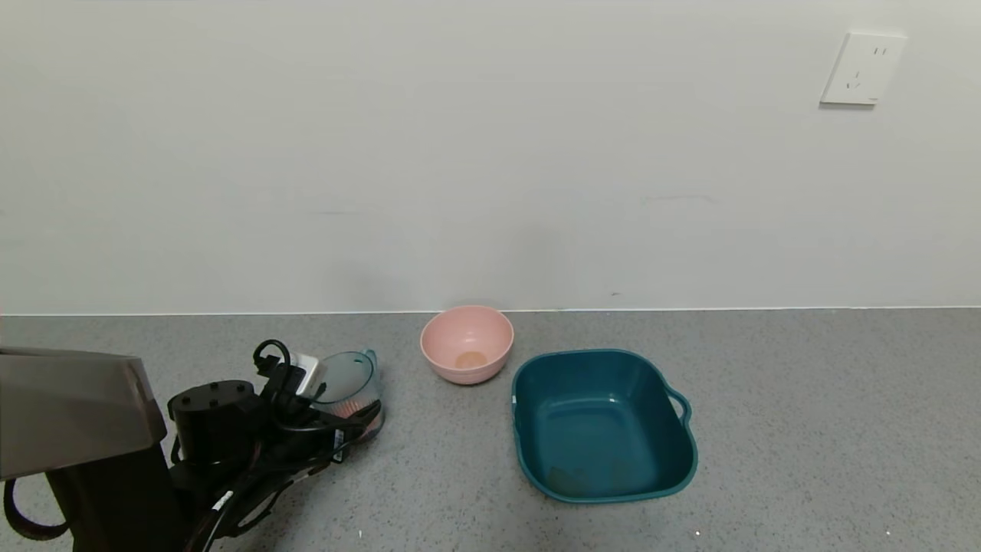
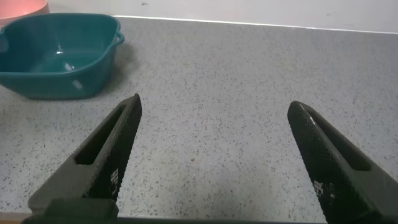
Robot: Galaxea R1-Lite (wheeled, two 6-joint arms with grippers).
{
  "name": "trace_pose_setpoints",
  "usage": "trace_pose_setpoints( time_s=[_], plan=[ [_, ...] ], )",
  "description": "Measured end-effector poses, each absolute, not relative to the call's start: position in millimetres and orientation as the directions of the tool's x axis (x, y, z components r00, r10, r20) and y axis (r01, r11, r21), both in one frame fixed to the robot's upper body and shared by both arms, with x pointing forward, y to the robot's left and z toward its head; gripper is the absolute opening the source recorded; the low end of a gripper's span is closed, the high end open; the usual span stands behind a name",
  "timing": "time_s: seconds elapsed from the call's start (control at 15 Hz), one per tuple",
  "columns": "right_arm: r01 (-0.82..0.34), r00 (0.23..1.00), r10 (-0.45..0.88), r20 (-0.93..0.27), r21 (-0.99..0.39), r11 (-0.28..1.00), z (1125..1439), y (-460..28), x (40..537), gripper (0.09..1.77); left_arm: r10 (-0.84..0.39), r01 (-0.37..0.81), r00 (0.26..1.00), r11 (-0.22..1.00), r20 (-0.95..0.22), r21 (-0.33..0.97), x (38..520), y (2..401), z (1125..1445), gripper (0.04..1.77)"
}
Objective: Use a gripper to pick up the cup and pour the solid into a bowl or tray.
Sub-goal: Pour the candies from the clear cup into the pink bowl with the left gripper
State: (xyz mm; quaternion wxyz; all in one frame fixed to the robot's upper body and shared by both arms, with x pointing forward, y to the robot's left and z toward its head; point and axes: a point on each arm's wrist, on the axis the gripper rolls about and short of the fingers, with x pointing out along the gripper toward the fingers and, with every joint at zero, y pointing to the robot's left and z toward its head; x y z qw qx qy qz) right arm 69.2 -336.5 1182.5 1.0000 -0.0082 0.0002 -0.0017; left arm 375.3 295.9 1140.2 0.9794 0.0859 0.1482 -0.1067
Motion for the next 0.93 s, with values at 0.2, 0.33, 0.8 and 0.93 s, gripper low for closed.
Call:
trace_pose_setpoints(
  time_s=[0.2, 0.33, 0.8, 0.93],
  plan=[
    [0.003, 1.0, -0.003, 0.0, -0.016, 1.0, 1182.5, -336.5, 69.2, 1.71, -0.182, 0.233, 0.934, 0.963, -0.308, 0.138, 375.1, 295.9, 1141.1, 1.31],
    [0.003, 1.0, -0.003, 0.0, -0.016, 1.0, 1182.5, -336.5, 69.2, 1.71, -0.178, 0.229, 0.935, 0.963, -0.306, 0.141, 375.2, 296.0, 1143.1, 1.31],
    [0.003, 1.0, -0.003, 0.0, -0.016, 1.0, 1182.5, -336.5, 69.2, 1.71, -0.175, 0.238, 0.917, 0.961, -0.358, 0.14, 383.2, 294.8, 1167.4, 1.31],
    [0.003, 1.0, -0.003, 0.0, -0.016, 1.0, 1182.5, -336.5, 69.2, 1.71, -0.176, 0.242, 0.916, 0.96, -0.361, 0.144, 390.5, 293.0, 1188.0, 1.31]
  ],
)
